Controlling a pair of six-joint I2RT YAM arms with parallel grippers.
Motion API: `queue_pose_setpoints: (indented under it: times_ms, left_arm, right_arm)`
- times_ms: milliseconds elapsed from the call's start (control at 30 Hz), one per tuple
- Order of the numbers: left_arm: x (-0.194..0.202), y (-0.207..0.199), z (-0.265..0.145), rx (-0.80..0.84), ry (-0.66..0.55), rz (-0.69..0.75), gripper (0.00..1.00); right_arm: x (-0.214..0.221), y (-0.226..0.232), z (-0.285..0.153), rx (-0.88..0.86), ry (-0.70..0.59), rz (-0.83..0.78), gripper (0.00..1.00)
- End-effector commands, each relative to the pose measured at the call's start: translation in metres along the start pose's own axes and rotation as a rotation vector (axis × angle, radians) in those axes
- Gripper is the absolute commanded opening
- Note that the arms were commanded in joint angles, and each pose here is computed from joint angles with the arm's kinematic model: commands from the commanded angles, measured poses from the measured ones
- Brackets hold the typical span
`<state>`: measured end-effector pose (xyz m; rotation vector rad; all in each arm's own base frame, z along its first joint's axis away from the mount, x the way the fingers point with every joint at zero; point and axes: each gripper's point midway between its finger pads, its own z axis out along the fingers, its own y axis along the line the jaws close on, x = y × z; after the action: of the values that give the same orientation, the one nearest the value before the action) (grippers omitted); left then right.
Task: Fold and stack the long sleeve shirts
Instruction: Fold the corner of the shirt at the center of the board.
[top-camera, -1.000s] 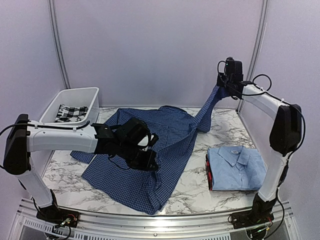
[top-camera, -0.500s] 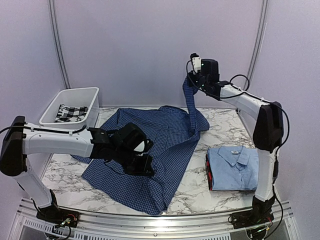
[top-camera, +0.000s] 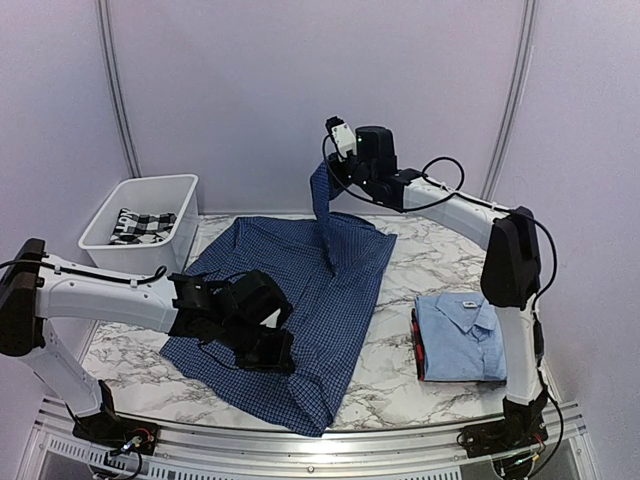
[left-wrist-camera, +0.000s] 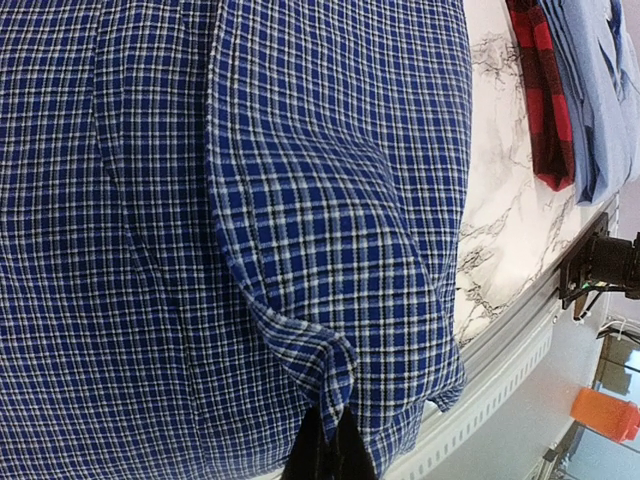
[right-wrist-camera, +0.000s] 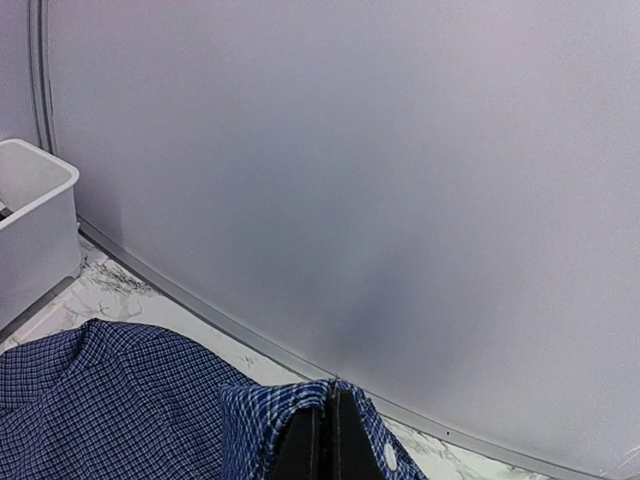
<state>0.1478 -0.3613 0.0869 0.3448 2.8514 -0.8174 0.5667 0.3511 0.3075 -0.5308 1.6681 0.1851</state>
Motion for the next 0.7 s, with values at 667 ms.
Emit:
queue_pose_setpoints:
  times_ms: [667]
  left_arm:
    - [0.017, 0.024, 0.007, -0.079, 0.049, -0.01, 0.31]
  right_arm:
    - [-0.041, 0.022, -0.028, -0.051, -0.028, -0.013, 0.0]
